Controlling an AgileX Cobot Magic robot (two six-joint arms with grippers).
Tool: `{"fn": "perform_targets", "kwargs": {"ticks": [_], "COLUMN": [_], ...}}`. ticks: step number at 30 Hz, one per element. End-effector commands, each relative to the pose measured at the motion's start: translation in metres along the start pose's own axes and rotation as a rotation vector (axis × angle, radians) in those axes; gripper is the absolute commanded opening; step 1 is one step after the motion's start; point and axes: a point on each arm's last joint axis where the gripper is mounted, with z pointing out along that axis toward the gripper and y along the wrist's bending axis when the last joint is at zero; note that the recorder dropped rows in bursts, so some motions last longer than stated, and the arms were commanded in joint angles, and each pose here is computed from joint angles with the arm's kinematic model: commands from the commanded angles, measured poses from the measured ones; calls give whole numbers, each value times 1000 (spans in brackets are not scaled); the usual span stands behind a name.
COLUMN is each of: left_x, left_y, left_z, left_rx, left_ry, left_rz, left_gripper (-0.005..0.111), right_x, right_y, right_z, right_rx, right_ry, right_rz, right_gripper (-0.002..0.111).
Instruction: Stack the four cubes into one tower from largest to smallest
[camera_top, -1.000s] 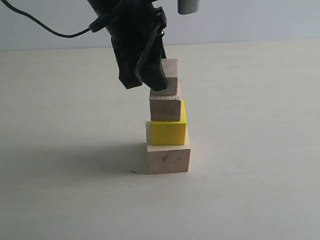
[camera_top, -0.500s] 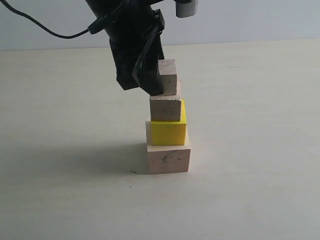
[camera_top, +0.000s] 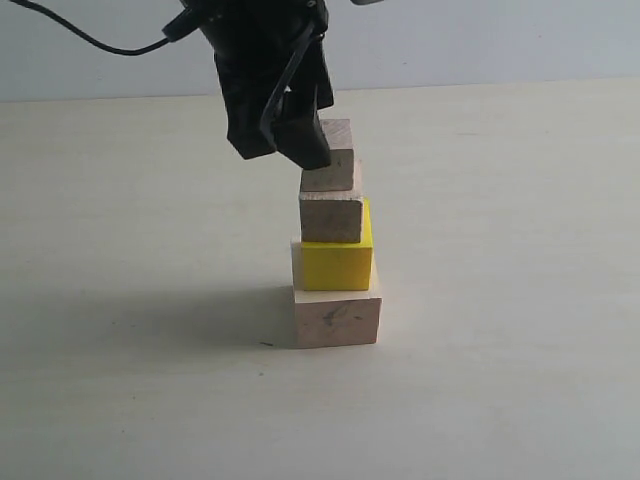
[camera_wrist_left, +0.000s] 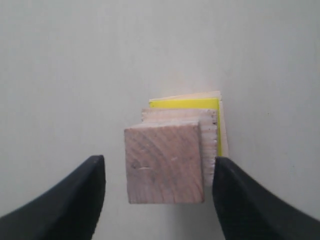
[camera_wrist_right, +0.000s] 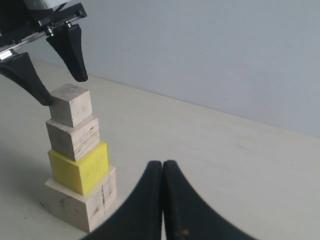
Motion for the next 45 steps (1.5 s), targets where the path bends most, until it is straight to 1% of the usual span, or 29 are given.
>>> {"fn": "perform_targets", "kwargs": {"ticks": [1, 10, 15, 17, 19, 20, 22, 25, 26, 35, 41, 45], "left_x": [-6, -9, -9, -9, -8, -8, -8, -4, -1, 27, 41, 51], "left_y": [-3, -15, -24, -28, -32, -33, -36, -39, -39, -38, -43, -52], "left_z": [-18, -57, -82, -91, -100, -104, -111, -123, -127, -167, -193, -207], "left_rx": [-27, -98, -146, -161, -178, -185, -198, -222, -231, -309, -344, -370], "left_ry": [-52, -108, -138, -153, -166, -172, -182, -198, -202, -284, -368, -399], "left_rz": [2, 19, -15, -36, -45, -48, -73, -113, -134, -330, -406, -445], "left_gripper": [61, 61, 61, 59, 51, 45, 31, 3, 0, 0, 0, 0], "right_x": [0, 0, 0, 0, 0, 0, 0, 0, 0, 1, 1, 1], "right_y": [0, 0, 0, 0, 0, 0, 1, 1, 1, 2, 2, 2], "right_z": [0, 0, 0, 0, 0, 0, 0, 0, 0, 0, 0, 0], "right_rx": [-1, -1, -1, -1, -5, -5, -7, -9, -9, -18, -18, -18], "right_ry": [-13, -13, -13, -13, -14, -14, -13, -13, -13, -11, -10, -10], "right_rz": [3, 3, 3, 3, 9, 9, 12, 16, 16, 30, 28, 28], "right_gripper": [0, 0, 0, 0, 0, 0, 0, 0, 0, 0, 0, 0]}}
